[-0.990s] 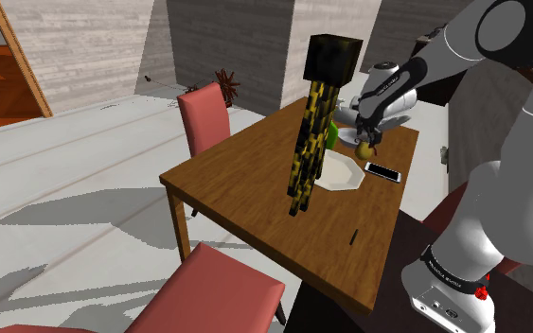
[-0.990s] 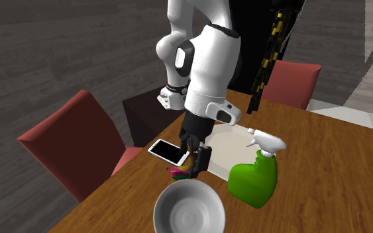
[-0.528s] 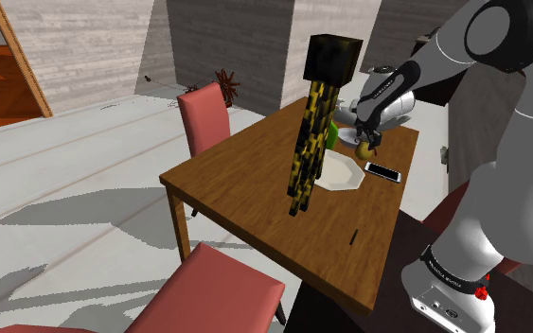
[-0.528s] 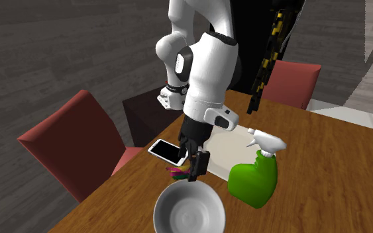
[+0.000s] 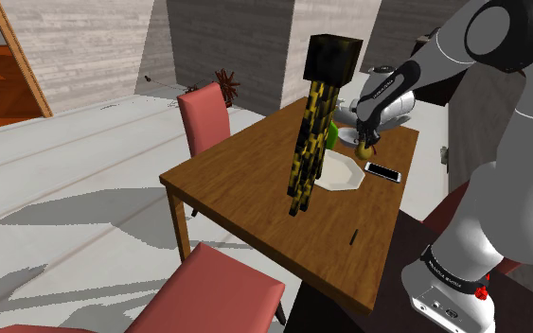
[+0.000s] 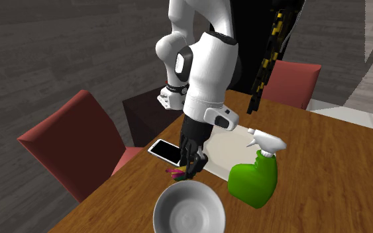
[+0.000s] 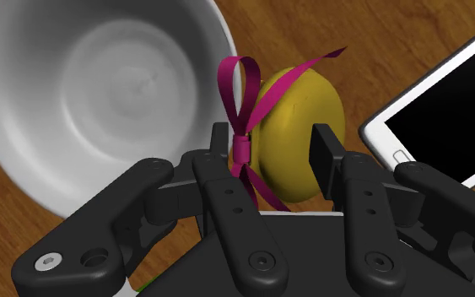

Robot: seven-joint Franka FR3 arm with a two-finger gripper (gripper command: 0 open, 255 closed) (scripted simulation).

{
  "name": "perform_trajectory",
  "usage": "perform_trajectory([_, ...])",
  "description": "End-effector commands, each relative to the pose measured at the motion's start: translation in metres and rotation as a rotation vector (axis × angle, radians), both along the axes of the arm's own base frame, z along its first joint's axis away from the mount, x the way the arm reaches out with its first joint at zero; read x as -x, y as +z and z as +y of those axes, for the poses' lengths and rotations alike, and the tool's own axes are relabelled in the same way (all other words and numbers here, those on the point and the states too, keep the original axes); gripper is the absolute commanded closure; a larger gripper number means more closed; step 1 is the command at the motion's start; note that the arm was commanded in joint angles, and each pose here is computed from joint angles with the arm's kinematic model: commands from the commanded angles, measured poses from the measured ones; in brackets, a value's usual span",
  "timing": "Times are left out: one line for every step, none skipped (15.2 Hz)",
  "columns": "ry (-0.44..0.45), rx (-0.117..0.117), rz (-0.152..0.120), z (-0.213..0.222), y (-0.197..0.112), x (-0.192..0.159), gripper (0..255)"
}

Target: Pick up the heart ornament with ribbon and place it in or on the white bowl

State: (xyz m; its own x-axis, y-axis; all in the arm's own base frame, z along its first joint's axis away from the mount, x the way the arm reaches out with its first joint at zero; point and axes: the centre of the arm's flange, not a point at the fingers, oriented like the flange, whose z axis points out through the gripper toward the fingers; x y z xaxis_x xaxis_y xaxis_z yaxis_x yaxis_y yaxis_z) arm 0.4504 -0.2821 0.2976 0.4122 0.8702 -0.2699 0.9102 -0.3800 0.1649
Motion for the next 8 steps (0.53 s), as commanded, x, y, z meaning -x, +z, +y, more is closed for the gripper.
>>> perform_trajectory([0.000,-0.001,0.002,0.000,-0.001,0.001,255])
perform_trajectory([0.000,-0.001,0.002,0.001,-0.001,0.000,255])
perform_trajectory([0.000,-0.001,0.002,0.001,-0.001,0.001,255])
perform_trajectory([0.000,-0.001,0.002,0.000,-0.001,0.000,255])
perform_trajectory([0.000,-0.001,0.002,0.000,0.004,0.000,255])
perform_trajectory([0.000,-0.001,0.002,0.000,0.010,0.000,255])
perform_trajectory([0.000,-0.001,0.002,0.000,0.015,0.000,255])
perform_trajectory([0.000,-0.001,0.002,0.000,0.020,0.000,255])
